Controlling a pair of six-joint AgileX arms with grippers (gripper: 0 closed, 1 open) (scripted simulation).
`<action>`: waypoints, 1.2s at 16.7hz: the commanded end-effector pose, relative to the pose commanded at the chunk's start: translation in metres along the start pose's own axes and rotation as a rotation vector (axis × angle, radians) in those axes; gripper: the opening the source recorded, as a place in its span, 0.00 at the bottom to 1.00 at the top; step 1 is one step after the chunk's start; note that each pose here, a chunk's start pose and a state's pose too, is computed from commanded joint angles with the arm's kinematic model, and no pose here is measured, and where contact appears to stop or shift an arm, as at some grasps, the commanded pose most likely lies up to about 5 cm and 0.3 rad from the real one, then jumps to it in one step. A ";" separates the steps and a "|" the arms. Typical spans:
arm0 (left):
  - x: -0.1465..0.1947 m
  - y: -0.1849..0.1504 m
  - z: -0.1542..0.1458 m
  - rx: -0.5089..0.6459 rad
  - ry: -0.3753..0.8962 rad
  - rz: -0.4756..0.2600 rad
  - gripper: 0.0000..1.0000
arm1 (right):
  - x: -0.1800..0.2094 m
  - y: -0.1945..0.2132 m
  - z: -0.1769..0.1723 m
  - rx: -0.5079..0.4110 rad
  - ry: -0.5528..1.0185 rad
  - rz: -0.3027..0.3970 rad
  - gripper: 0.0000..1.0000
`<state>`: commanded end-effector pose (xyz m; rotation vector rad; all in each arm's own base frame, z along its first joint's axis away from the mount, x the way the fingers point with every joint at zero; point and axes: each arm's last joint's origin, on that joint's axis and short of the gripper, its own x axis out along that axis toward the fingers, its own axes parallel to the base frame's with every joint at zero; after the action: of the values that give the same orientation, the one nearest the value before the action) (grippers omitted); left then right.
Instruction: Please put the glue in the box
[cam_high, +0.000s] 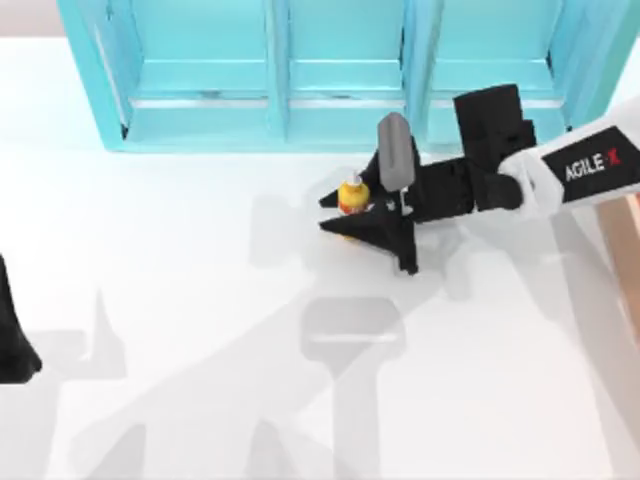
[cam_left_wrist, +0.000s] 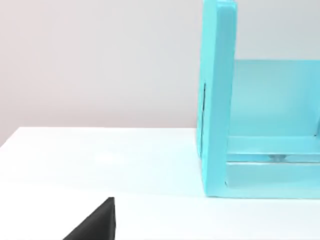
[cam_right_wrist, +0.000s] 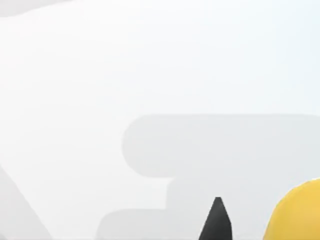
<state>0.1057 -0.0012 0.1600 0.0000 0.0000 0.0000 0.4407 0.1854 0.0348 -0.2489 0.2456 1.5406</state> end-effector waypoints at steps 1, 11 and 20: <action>0.000 0.000 0.000 0.000 0.000 0.000 1.00 | -0.003 -0.002 0.006 -0.005 -0.001 -0.007 0.00; 0.000 0.000 0.000 0.000 0.000 0.000 1.00 | -0.030 0.000 0.094 0.001 0.000 0.002 0.00; 0.000 0.000 0.000 0.000 0.000 0.000 1.00 | -0.087 -0.001 0.072 0.086 0.010 -0.039 0.00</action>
<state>0.1057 -0.0012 0.1600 0.0000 0.0000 0.0000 0.4400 0.1256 0.1306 -0.1918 0.3126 1.4870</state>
